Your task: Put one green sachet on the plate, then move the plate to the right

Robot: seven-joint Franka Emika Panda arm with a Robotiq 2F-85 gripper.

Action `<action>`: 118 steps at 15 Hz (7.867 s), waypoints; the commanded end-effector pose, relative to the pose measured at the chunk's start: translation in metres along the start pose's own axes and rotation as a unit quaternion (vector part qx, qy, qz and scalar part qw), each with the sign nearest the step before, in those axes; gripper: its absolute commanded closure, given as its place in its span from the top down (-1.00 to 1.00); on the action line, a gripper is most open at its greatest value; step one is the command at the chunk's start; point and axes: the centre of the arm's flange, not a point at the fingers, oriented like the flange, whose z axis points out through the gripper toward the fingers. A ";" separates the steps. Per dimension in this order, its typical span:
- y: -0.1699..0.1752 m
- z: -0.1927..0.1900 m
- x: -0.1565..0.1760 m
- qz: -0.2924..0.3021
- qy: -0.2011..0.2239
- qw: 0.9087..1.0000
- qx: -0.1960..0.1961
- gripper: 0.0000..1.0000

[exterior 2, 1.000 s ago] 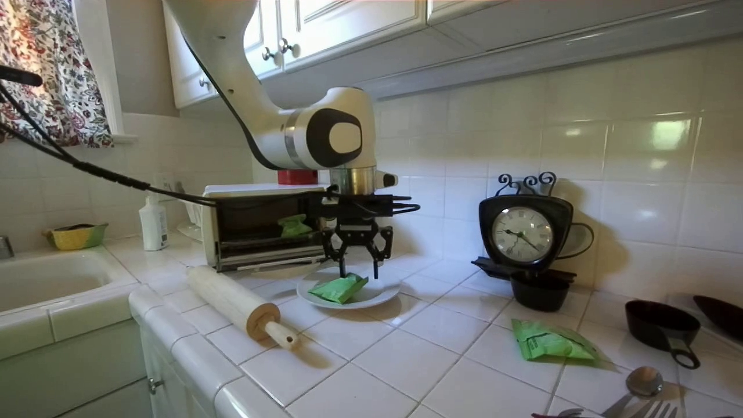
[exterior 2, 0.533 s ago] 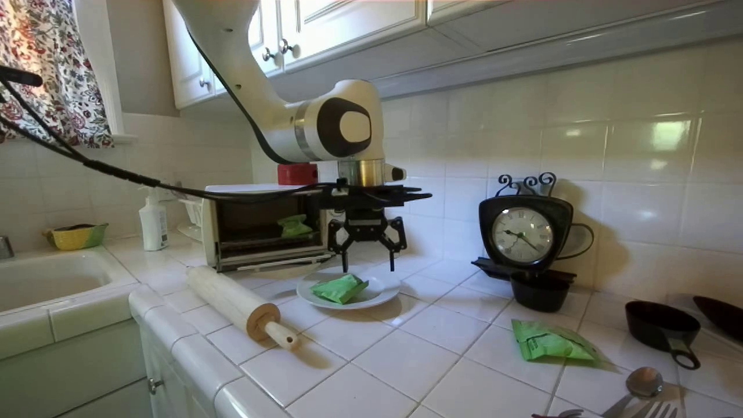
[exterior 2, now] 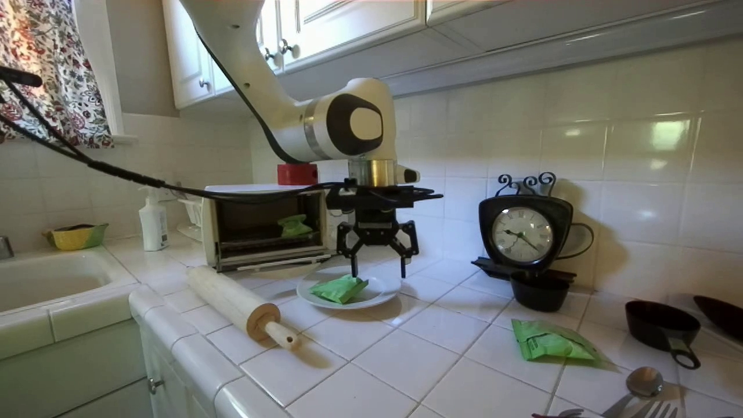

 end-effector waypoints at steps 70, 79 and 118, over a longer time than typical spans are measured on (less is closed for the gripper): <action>0.152 0.030 -0.119 0.088 0.164 0.877 0.444 1.00; 0.173 0.067 -0.072 0.073 0.171 0.876 0.444 1.00; 0.183 0.118 -0.062 0.092 0.187 0.851 0.481 -0.96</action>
